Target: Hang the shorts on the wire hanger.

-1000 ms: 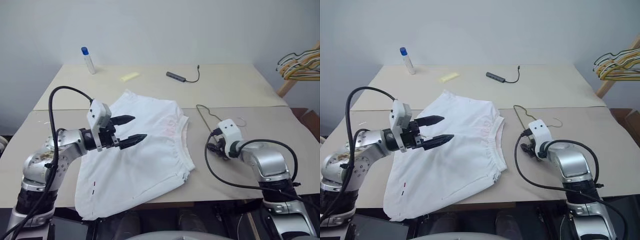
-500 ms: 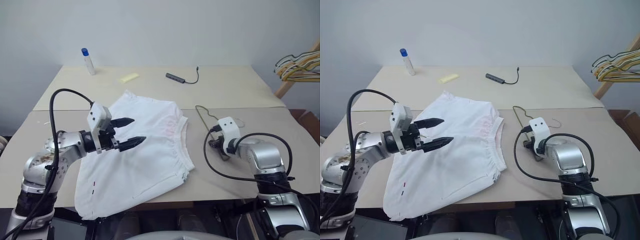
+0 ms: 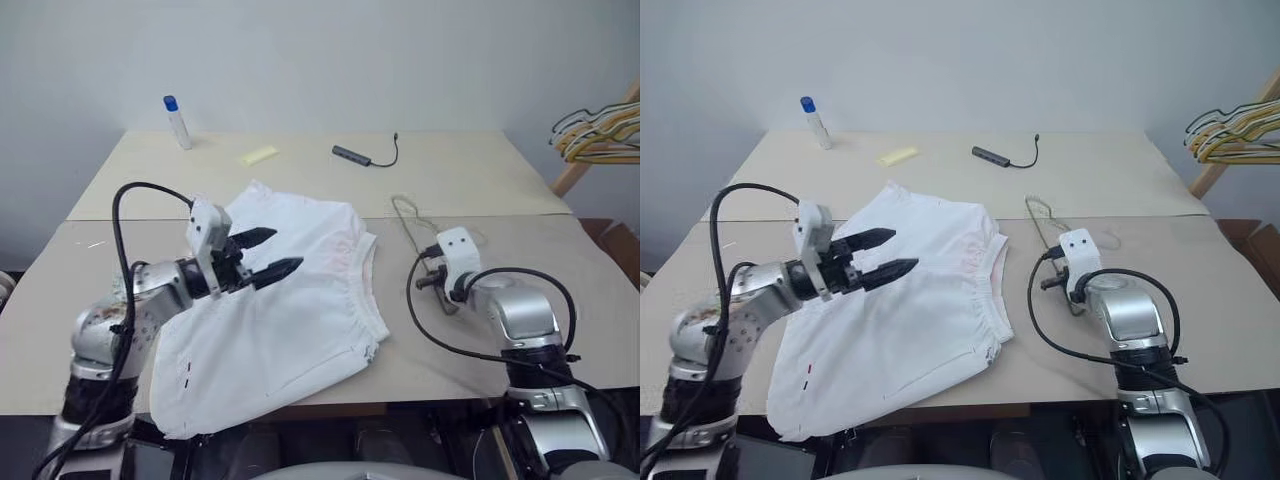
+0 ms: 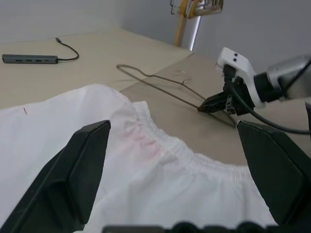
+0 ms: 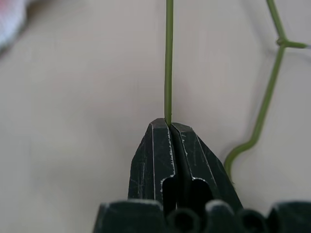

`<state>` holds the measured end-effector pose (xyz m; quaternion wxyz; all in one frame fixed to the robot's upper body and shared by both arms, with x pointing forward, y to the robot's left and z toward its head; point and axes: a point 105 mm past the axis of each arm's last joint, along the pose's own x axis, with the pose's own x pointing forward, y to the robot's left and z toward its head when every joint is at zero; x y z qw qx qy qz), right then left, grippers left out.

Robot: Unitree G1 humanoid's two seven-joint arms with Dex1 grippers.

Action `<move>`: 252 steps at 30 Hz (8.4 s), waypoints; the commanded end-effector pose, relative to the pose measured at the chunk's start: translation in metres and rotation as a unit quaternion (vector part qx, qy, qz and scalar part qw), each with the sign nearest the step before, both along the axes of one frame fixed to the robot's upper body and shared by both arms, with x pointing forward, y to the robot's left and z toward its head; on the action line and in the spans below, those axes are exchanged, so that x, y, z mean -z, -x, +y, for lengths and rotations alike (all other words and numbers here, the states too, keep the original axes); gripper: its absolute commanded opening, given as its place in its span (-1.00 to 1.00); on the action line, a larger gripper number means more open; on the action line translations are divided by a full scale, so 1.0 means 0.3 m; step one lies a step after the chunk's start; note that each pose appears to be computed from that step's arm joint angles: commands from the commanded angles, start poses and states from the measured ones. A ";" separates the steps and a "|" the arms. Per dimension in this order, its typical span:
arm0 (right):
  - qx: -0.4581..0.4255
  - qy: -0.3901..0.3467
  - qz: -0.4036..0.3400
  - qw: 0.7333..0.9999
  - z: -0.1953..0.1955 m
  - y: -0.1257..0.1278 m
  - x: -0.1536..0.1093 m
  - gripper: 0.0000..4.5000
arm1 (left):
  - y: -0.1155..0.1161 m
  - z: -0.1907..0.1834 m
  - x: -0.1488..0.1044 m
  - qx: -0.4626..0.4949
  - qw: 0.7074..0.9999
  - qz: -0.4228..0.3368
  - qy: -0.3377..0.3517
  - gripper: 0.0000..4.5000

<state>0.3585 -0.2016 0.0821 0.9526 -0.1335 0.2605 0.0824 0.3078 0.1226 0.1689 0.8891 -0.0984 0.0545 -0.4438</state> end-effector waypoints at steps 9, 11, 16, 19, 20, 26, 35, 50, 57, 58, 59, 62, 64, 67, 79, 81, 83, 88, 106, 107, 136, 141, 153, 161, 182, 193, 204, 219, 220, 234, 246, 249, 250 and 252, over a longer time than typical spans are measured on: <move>-0.206 -0.002 -0.318 0.925 0.284 0.060 -0.385 -0.99 | -0.047 -0.086 -0.182 0.002 0.935 0.106 0.340 1.00; -0.236 0.003 -0.330 0.914 0.321 0.084 -0.392 -0.99 | -0.043 -0.100 -0.187 0.003 0.938 0.103 0.332 1.00; -0.297 0.020 -0.353 0.887 0.388 0.139 -0.398 -0.99 | -0.032 -0.131 -0.197 0.020 0.951 0.081 0.298 1.00; -0.309 0.022 -0.369 0.876 0.407 0.158 -0.407 -0.99 | -0.041 -0.132 -0.206 0.013 0.953 0.069 0.295 1.00; -0.313 0.027 -0.370 0.874 0.412 0.162 -0.403 -0.99 | -0.044 -0.133 -0.208 0.011 0.954 0.065 0.293 1.00; -0.333 0.043 -0.382 0.861 0.435 0.182 -0.390 -0.99 | -0.057 -0.144 -0.216 0.004 0.951 0.059 0.303 1.00; -0.332 0.050 -0.378 0.863 0.433 0.178 -0.376 -1.00 | -0.095 -0.141 -0.194 -0.042 0.958 0.046 0.279 0.44; -0.353 0.070 -0.374 0.855 0.445 0.192 -0.356 -0.89 | -0.095 -0.159 -0.171 -0.054 0.965 0.025 0.254 -0.99; -0.387 0.070 -0.370 0.842 0.450 0.217 -0.350 0.11 | -0.080 -0.168 -0.172 -0.041 0.978 -0.022 0.206 -1.00; -0.393 0.060 -0.366 0.841 0.448 0.225 -0.351 0.26 | -0.081 -0.162 -0.174 -0.041 0.977 -0.026 0.205 -1.00; -0.402 0.037 -0.348 0.846 0.433 0.235 -0.351 0.42 | -0.077 -0.149 -0.180 -0.035 0.978 -0.034 0.203 -1.00; -0.404 -0.044 -0.280 0.869 0.376 0.243 -0.353 0.85 | -0.048 -0.109 -0.202 0.000 0.979 -0.060 0.197 -1.00; -0.387 -0.141 -0.213 0.886 0.322 0.232 -0.365 0.85 | -0.007 -0.073 -0.222 0.046 0.978 -0.079 0.190 -1.00; -0.389 -0.230 -0.135 0.882 0.260 0.242 -0.381 0.85 | 0.057 -0.026 -0.239 0.115 0.973 -0.103 0.174 -1.00; -0.526 -0.380 0.125 0.751 0.284 0.372 -0.327 0.85 | 0.138 0.053 -0.333 0.250 0.931 -0.118 0.238 -1.00; -0.531 -0.378 0.131 0.747 0.309 0.362 -0.327 0.85 | 0.146 0.041 -0.333 0.261 0.928 -0.118 0.238 -1.00; -0.537 -0.375 0.136 0.743 0.341 0.355 -0.328 0.85 | 0.151 0.024 -0.328 0.266 0.928 -0.118 0.234 -1.00; -0.550 -0.367 0.140 0.737 0.386 0.352 -0.349 0.85 | 0.152 0.007 -0.314 0.264 0.931 -0.119 0.221 -1.00; -0.556 -0.359 0.135 0.737 0.433 0.358 -0.363 -0.50 | 0.140 0.003 -0.292 0.252 0.934 -0.119 0.222 -1.00; -0.556 -0.357 0.134 0.738 0.433 0.357 -0.362 -0.65 | 0.136 0.003 -0.290 0.248 0.936 -0.120 0.221 -1.00; -0.230 -0.425 0.186 0.856 0.114 0.286 -0.161 -1.00 | -0.031 0.111 0.069 0.043 0.978 -0.073 -0.191 0.98; -0.182 -0.460 0.308 0.812 -0.016 0.413 -0.105 -1.00 | -0.014 0.102 0.081 0.062 0.975 -0.075 -0.198 0.98; -0.138 -0.451 0.392 0.790 -0.100 0.514 -0.017 -1.00 | -0.005 0.034 0.096 0.082 0.976 -0.080 -0.187 0.98; -0.133 -0.446 0.401 0.789 -0.067 0.496 0.039 -1.00 | -0.014 0.038 0.103 0.072 0.977 -0.066 -0.189 0.98; -0.106 -0.448 0.409 0.787 -0.089 0.524 0.071 -1.00 | -0.004 0.043 0.116 0.075 0.974 -0.068 -0.204 0.98; -0.164 -0.475 0.409 0.762 -0.015 0.467 0.014 -1.00 | -0.006 0.042 0.124 0.073 0.972 -0.069 -0.210 0.98; -0.184 -0.421 0.437 0.774 -0.013 0.395 0.047 -1.00 | 0.009 0.055 0.131 0.055 0.973 -0.069 -0.213 0.98; -0.186 -0.393 0.399 0.807 -0.024 0.204 0.052 -1.00 | 0.013 0.022 0.135 0.059 0.975 -0.073 -0.201 0.98; -0.180 -0.393 0.393 0.811 -0.035 0.199 0.049 -1.00 | 0.014 0.022 0.136 0.058 0.975 -0.073 -0.200 0.98; -0.174 -0.377 0.321 0.851 -0.069 0.200 -0.001 -1.00 | 0.005 -0.008 0.139 0.074 0.976 -0.074 -0.193 0.98; -0.314 -0.190 0.164 0.916 0.054 0.141 -0.227 -1.00 | -0.029 0.049 -0.104 0.073 0.970 -0.167 -0.160 0.98; -0.353 -0.080 0.131 0.923 0.084 0.145 -0.252 -1.00 | -0.041 0.079 -0.266 0.061 0.961 -0.231 -0.140 0.98; -0.362 -0.054 0.125 0.922 0.095 0.146 -0.258 -1.00 | -0.047 0.091 -0.308 0.055 0.957 -0.249 -0.140 0.98; -0.367 -0.029 0.109 0.923 0.116 0.137 -0.268 -1.00 | -0.060 0.112 -0.343 0.053 0.949 -0.262 -0.169 0.98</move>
